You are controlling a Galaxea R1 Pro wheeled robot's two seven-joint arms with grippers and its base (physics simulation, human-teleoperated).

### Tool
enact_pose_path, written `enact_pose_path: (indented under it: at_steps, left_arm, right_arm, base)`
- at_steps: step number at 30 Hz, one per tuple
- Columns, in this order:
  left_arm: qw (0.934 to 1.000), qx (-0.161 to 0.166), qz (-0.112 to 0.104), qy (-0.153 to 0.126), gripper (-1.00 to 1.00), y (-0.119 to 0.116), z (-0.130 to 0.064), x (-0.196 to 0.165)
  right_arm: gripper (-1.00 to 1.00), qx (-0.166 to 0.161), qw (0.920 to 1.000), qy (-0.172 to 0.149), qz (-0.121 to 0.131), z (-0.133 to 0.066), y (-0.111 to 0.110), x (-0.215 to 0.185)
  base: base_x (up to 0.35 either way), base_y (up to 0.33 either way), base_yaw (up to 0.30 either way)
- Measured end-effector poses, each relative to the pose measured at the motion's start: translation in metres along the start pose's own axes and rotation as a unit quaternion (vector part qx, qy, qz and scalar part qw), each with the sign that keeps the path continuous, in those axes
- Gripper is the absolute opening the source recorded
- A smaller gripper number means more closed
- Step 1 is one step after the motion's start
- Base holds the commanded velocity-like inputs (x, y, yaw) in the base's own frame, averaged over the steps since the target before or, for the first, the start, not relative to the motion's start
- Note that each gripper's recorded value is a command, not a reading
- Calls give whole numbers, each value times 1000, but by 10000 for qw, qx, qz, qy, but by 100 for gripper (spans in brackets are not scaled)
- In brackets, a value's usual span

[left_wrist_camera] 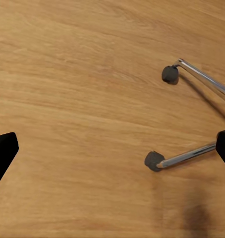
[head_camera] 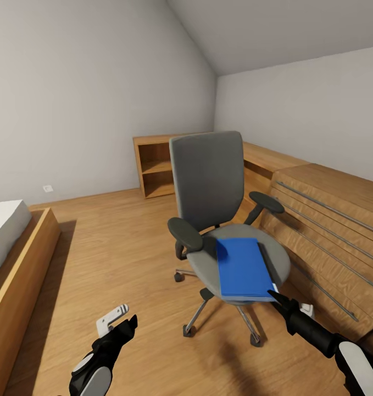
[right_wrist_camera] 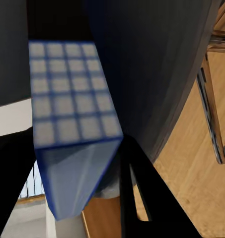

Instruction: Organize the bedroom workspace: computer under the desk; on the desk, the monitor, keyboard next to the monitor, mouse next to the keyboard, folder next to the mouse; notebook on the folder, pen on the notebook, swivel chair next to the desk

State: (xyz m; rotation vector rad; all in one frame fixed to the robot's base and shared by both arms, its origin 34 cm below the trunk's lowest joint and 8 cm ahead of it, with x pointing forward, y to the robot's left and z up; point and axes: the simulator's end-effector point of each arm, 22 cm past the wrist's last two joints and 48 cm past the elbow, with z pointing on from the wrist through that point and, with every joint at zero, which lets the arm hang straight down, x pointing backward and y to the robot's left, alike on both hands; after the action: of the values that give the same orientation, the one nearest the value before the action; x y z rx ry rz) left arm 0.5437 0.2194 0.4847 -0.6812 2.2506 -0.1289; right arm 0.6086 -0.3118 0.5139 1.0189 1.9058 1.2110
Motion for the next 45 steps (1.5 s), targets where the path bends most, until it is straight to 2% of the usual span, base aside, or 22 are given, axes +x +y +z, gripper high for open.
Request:
enact_pose_path:
  at_steps: [7,28,40,45]
  left_arm:
    - [10000,1,-2,3,100,0,0,0]
    - [10000,8,-7,15,100,-19,-25,-34]
    - [10000,6,-11,20,100,-29,-39,-53]
    - [10000,1,-12,21,100,-32,-45,-61]
  right_arm:
    - [-100,2,10000,-1,-1,0,0,0]
    - [-100,-47,10000,-24,-61,-8,51,-13]
    - [-100,-217,9991,-104,-359,-15,100,-27]
    - [-100,-414,9960,-190,-765,-21,143,-36]
  base:
    - [0,0,0]
    - [-33,0,0]
    - [-318,-10,0]
    - [-135,-29,0]
